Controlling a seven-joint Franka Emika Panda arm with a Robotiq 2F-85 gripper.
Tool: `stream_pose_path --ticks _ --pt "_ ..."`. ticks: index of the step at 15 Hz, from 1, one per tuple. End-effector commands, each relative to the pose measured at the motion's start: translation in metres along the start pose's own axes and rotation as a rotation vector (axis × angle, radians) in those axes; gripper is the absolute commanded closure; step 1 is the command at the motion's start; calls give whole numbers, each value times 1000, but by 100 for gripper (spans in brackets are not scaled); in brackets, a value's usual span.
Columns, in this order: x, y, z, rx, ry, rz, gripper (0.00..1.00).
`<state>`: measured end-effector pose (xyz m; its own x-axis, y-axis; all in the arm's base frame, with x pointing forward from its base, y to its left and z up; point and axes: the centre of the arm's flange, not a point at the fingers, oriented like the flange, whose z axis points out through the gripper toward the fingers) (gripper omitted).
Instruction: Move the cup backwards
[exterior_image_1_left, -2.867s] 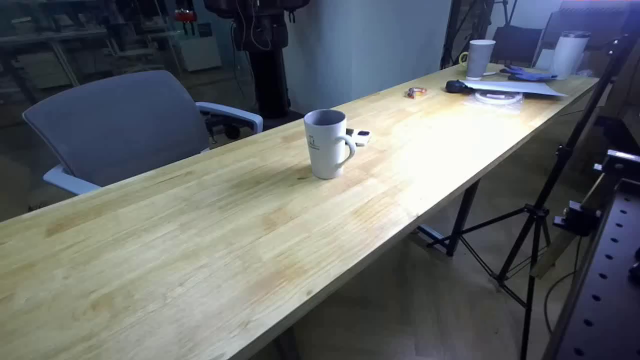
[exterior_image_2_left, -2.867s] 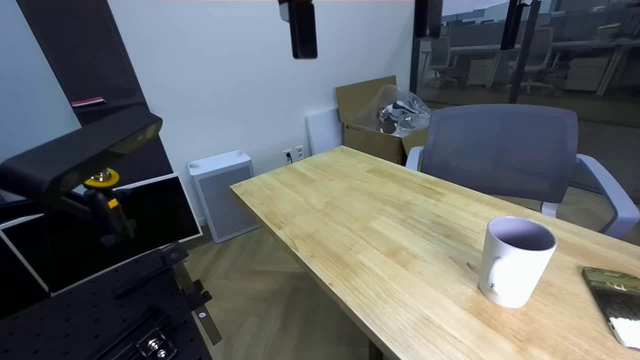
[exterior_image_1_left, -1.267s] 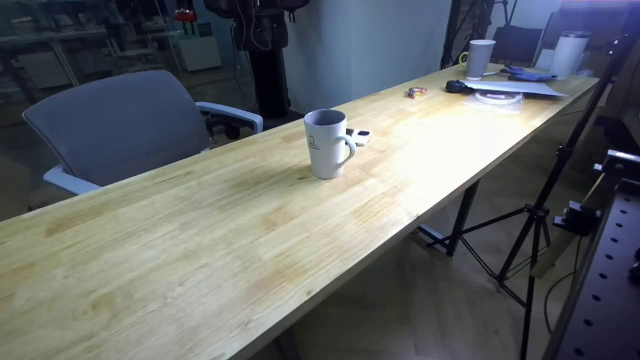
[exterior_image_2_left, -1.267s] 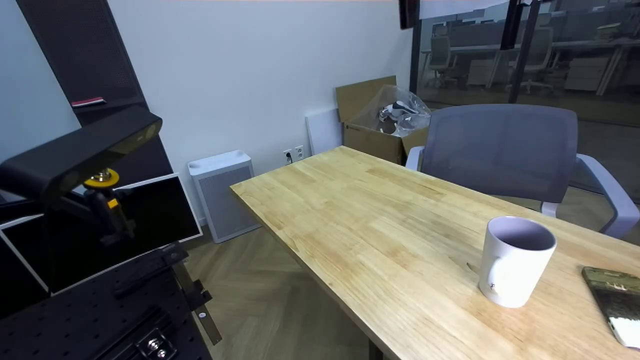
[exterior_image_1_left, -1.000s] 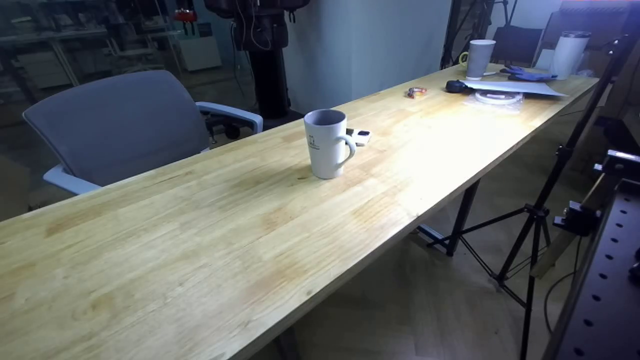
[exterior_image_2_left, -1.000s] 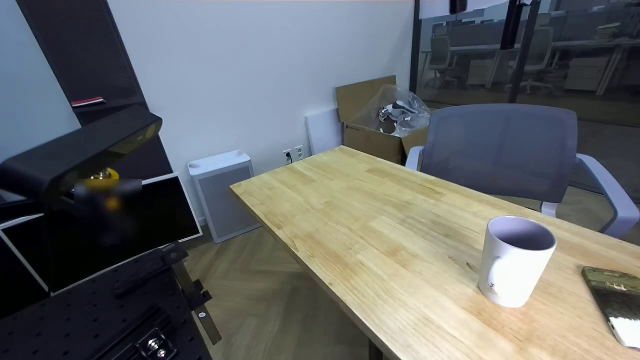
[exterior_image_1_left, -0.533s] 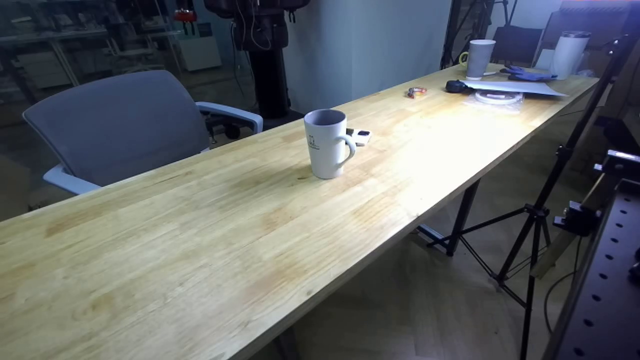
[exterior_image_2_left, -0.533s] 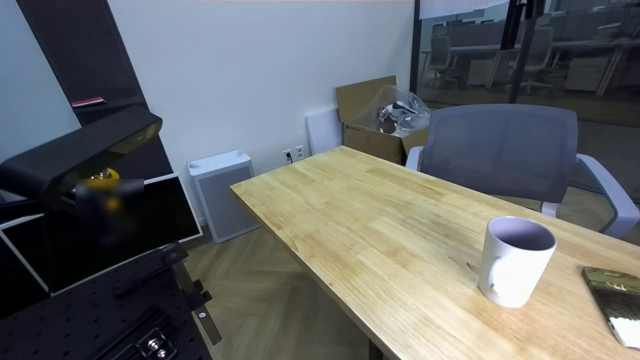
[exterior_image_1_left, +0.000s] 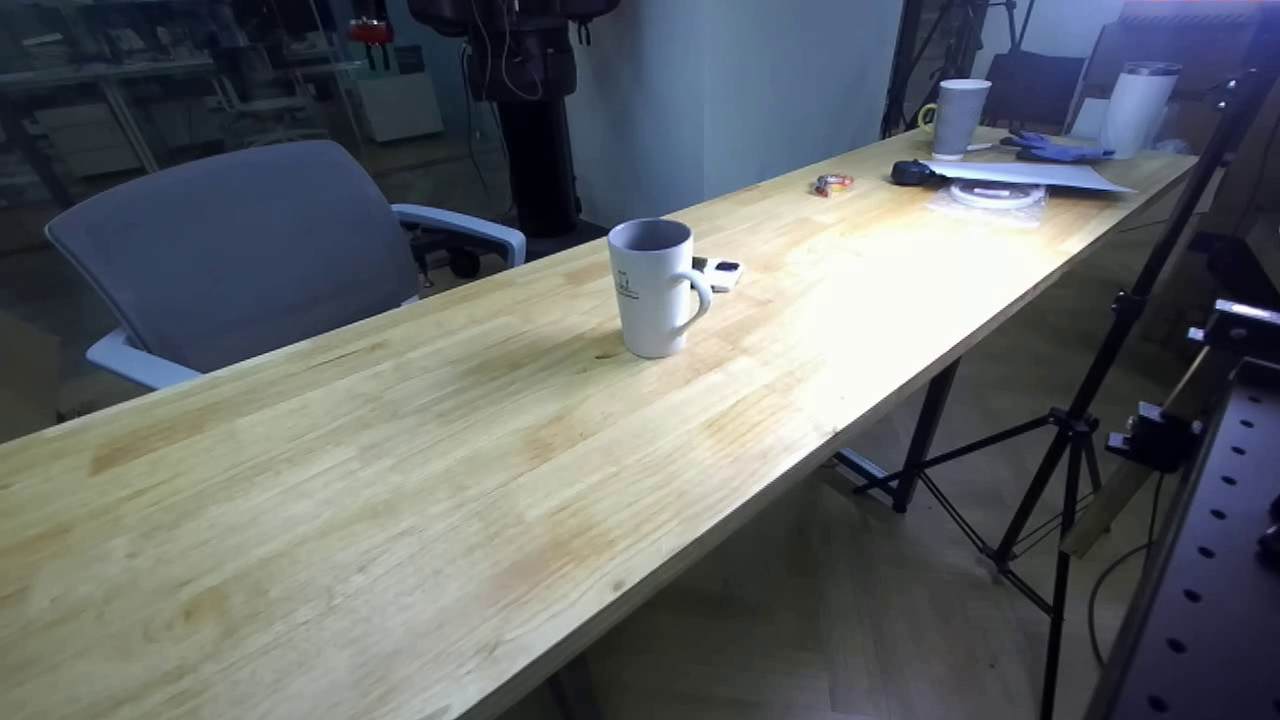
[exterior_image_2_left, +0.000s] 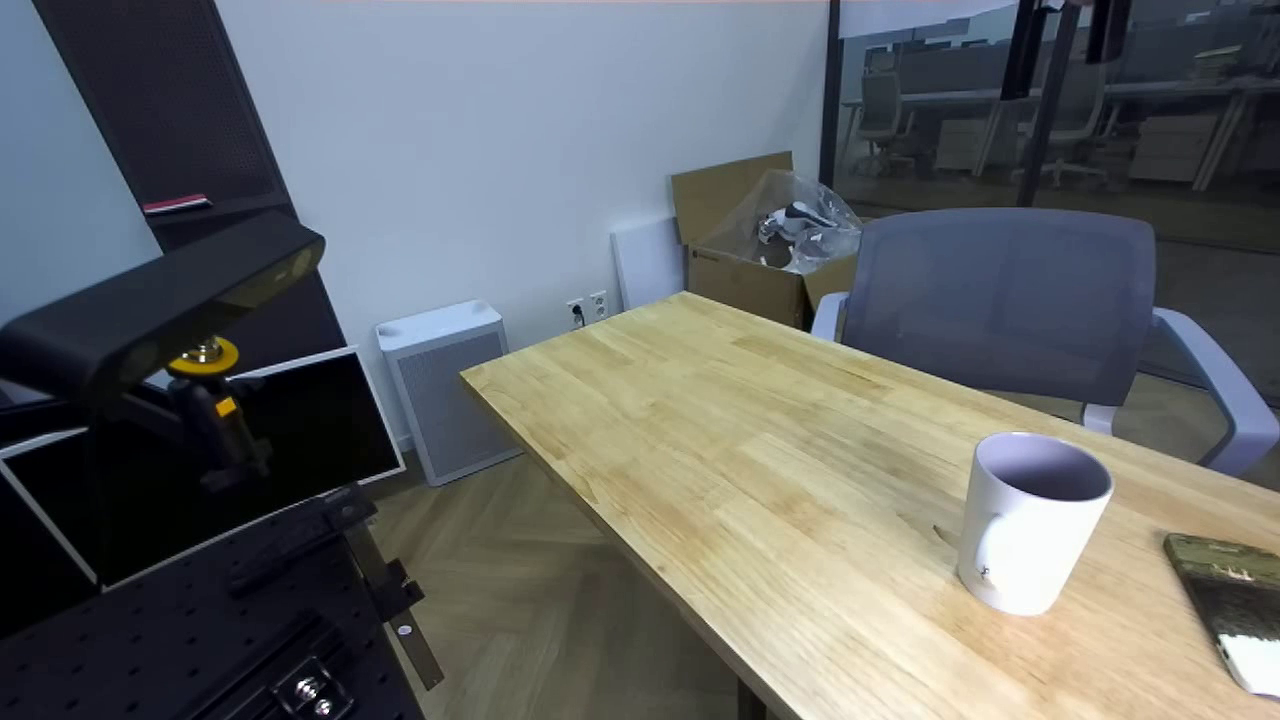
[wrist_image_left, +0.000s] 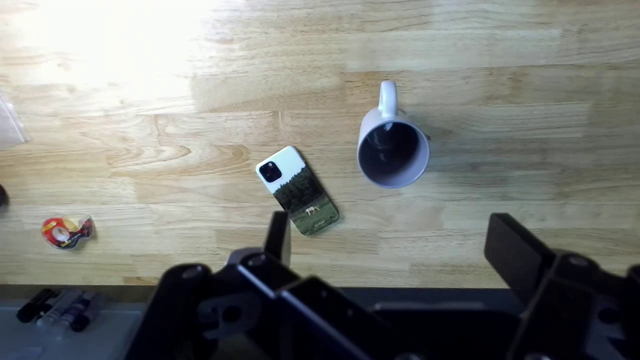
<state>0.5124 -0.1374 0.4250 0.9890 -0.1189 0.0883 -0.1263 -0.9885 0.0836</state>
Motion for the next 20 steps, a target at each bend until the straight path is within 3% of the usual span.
stream_pose_path --ticks 1,15,20 --pt "0 0 0 0 0 0 0" --pt "0 0 0 0 -1 0 0" --pt "25 -10 15 -24 -10 1 0"
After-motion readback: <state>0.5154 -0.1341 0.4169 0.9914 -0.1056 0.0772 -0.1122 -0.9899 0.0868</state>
